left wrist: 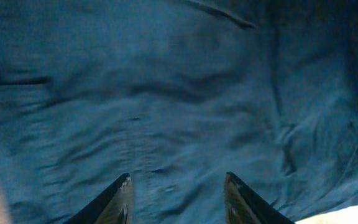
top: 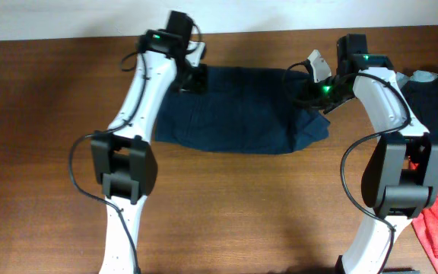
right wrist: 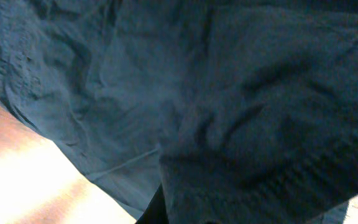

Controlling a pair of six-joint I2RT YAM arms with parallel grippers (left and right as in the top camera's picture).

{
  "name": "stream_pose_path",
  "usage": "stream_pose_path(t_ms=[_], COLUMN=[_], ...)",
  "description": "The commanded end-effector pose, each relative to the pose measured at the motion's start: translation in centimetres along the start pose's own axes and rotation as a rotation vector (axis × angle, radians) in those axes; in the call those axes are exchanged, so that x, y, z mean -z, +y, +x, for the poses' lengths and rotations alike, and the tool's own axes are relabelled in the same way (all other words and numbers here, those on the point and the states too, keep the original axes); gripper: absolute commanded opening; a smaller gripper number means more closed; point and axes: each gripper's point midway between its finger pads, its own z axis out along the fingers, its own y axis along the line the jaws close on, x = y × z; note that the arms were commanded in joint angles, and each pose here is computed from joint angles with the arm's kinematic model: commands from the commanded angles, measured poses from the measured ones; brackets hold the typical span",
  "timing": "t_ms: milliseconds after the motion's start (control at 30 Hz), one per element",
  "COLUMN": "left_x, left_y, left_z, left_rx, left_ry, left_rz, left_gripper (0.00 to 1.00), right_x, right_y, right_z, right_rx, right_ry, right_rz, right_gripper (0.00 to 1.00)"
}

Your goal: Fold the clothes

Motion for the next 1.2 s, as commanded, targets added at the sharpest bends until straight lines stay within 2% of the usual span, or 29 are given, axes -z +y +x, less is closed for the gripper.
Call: stream_pose_path(t_ms=[0, 67, 300, 433, 767, 1167], left_x=[-1.4, -2.3, -6.4, -8.2, -7.5, -7.4], left_y=[-0.3, -0.7, -2.6, -4.0, -6.2, -7.4], left_z=[0.7, 1.2, 3.8, 4.9, 3.0, 1.7], left_rx=[-0.018, -0.009, -0.034, -0.06, -0.104, -0.08], left_ry=[0.02, 0.032, 0.092, 0.101, 0.029, -0.027], left_rz=[-0.033, -0.032, 0.027, 0.052, 0.07, 0.087], left_gripper=[0.47, 0.45, 0.12, 0.06, 0.04, 0.03], right_x=[0.3, 0.3, 0.5, 0.4, -0.1, -0.1], right_y=[-0.2, -0.2, -1.6, -2.1, -2.4, -2.4], right_z=[-0.3, -0.3, 0.2, 0.6, 1.3, 1.2], right_rx=[0.019, 0.019, 0.012, 0.007, -0.002, 0.001], right_ry=[-0.003, -0.005, 0.021, 0.036, 0.055, 0.05], right_rz=[0.027, 0.028, 0.112, 0.138, 0.138, 0.139], right_gripper=[0.04, 0.04, 0.04, 0.04, 0.04, 0.04])
